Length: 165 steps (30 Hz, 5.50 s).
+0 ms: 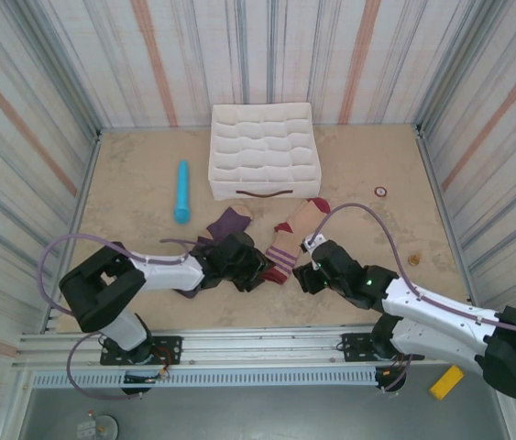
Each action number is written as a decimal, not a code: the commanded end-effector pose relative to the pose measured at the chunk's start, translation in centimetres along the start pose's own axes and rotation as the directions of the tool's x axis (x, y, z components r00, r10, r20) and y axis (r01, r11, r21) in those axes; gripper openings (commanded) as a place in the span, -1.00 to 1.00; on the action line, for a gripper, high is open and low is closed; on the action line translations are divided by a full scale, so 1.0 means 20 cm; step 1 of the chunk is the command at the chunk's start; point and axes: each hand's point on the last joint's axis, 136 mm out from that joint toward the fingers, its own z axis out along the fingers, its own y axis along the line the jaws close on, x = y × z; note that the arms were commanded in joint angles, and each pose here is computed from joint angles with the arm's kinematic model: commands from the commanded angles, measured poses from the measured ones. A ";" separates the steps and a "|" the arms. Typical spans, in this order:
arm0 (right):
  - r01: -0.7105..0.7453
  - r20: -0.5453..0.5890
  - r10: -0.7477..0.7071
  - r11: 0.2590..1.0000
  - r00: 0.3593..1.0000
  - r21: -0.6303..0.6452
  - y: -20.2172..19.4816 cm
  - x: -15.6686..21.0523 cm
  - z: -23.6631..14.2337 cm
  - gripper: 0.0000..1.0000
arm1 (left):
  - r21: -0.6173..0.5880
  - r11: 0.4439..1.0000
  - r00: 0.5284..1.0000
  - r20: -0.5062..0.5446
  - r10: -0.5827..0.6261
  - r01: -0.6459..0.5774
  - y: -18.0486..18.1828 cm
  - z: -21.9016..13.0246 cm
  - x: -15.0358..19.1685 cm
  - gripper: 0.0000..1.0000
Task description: Roll the socks
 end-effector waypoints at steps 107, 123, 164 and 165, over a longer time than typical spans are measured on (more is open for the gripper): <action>-0.397 -0.381 0.229 0.796 0.896 -0.456 0.31 0.01 0.42 -1.00 | 0.014 0.931 0.931 0.031 0.364 -0.364 -0.08 -0.24 -0.22 0.20; -0.723 -0.574 0.492 0.627 0.655 -0.289 0.12 0.01 0.53 -1.00 | -0.087 0.891 0.893 0.025 0.449 -0.445 -0.02 -0.14 -0.26 -0.08; -0.546 -0.448 0.409 0.805 0.795 -0.232 0.04 -0.08 0.52 -0.31 | -0.241 0.907 0.935 0.000 0.355 -0.344 0.12 0.00 -0.32 -0.99; -0.505 -0.425 0.384 0.835 0.820 -0.219 0.03 -0.09 0.51 -0.21 | -0.235 0.910 0.937 -0.008 0.350 -0.342 0.11 0.00 -0.32 -1.00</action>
